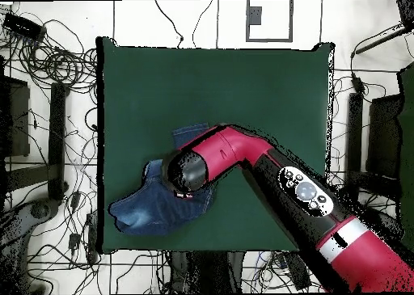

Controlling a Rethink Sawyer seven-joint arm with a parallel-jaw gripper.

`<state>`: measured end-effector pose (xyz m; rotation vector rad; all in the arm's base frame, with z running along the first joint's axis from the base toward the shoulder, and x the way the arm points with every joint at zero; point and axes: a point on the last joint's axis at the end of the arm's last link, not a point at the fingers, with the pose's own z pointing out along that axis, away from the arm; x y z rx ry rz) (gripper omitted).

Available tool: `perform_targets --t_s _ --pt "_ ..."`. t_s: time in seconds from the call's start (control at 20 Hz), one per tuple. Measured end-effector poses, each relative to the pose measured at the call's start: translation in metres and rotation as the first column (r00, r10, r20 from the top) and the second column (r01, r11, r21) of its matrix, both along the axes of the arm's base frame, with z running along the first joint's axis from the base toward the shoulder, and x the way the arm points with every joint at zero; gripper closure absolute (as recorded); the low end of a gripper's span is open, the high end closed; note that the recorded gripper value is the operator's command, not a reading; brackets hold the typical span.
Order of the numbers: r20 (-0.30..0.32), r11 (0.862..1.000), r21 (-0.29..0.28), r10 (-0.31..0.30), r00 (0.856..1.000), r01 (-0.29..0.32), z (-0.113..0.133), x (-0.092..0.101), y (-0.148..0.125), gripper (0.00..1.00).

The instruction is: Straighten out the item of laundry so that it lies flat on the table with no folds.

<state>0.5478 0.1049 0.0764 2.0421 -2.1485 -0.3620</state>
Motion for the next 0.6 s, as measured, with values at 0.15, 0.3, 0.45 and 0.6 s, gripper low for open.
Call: perform_targets --t_s 0.15,0.3,0.45,0.6 --pt "-0.009 1.000 -0.008 0.013 1.000 -0.013 0.002 -0.008 0.000 0.00" --pt "-0.024 1.000 -0.018 0.024 0.999 -0.024 0.004 -0.015 -0.001 0.00" --pt "-0.039 0.999 -0.035 0.036 0.999 -0.037 0.007 -0.022 -0.004 0.00" --pt "-0.063 0.997 -0.054 0.047 0.997 -0.050 0.009 -0.029 -0.007 0.00"
